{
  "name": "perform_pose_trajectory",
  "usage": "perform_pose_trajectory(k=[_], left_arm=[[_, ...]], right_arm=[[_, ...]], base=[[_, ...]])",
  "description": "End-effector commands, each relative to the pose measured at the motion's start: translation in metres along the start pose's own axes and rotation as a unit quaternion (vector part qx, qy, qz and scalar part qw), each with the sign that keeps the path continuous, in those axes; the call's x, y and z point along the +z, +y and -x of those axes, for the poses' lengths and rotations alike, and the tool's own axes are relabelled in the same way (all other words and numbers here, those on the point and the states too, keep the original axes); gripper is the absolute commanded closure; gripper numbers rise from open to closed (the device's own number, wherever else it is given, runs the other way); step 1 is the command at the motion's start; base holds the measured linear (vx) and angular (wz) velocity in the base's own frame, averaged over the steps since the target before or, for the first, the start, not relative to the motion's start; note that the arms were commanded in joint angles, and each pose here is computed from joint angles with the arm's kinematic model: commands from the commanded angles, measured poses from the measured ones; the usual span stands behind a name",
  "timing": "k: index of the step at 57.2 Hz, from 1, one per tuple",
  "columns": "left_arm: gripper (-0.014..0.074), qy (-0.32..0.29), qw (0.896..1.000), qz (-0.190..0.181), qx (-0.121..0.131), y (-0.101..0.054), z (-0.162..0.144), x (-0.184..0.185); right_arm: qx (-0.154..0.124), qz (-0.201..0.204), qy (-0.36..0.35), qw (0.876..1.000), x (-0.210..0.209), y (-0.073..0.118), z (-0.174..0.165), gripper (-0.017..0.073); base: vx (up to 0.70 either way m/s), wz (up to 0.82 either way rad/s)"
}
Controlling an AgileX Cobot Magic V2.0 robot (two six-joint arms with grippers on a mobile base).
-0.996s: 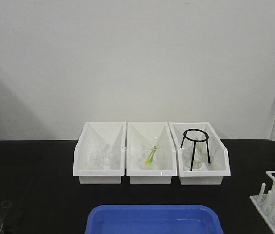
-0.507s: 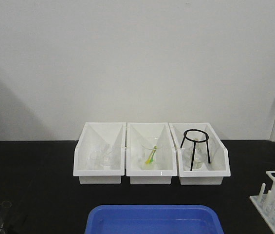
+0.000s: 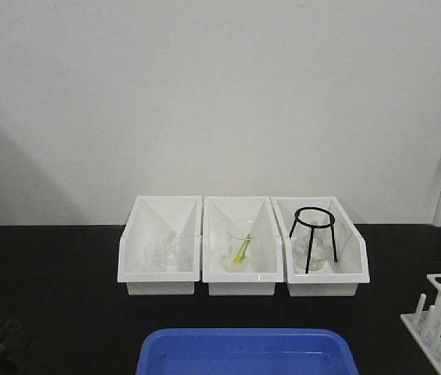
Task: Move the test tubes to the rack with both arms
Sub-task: 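Lift the test tube up out of the beaker with the left gripper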
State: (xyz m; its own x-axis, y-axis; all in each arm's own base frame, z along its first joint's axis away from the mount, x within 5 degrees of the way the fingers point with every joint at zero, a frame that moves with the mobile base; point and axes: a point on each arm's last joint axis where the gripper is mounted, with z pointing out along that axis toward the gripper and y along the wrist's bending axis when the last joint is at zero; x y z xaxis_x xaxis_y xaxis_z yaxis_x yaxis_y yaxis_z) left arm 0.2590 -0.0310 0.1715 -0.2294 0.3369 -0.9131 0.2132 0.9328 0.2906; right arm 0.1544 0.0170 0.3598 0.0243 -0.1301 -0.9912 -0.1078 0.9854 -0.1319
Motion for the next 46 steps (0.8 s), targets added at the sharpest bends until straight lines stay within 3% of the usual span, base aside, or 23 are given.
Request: perform_pose_trajectory(k=[1, 18, 46], left_arm=[[0.0617, -0.063, 0.998, 0.018, -0.004, 0.005, 0.02, -0.001], [0.0614, -0.078, 0.997, 0.022, -0.01, 0.006, 0.025, -0.004], [0.0614, -0.135, 0.99, 0.039, -0.024, 0.019, 0.065, -0.043]], right_arm=[[-0.01, -0.002, -0.054, 0.999, -0.001, -0.001, 0.019, 0.0068], [-0.01, -0.002, -0.052, 0.999, -0.001, -0.001, 0.019, 0.0068], [-0.01, -0.002, -0.052, 0.999, -0.001, -0.001, 0.019, 0.0068]], base=[[0.0, 0.0], [0.0, 0.0], [0.0, 0.0]])
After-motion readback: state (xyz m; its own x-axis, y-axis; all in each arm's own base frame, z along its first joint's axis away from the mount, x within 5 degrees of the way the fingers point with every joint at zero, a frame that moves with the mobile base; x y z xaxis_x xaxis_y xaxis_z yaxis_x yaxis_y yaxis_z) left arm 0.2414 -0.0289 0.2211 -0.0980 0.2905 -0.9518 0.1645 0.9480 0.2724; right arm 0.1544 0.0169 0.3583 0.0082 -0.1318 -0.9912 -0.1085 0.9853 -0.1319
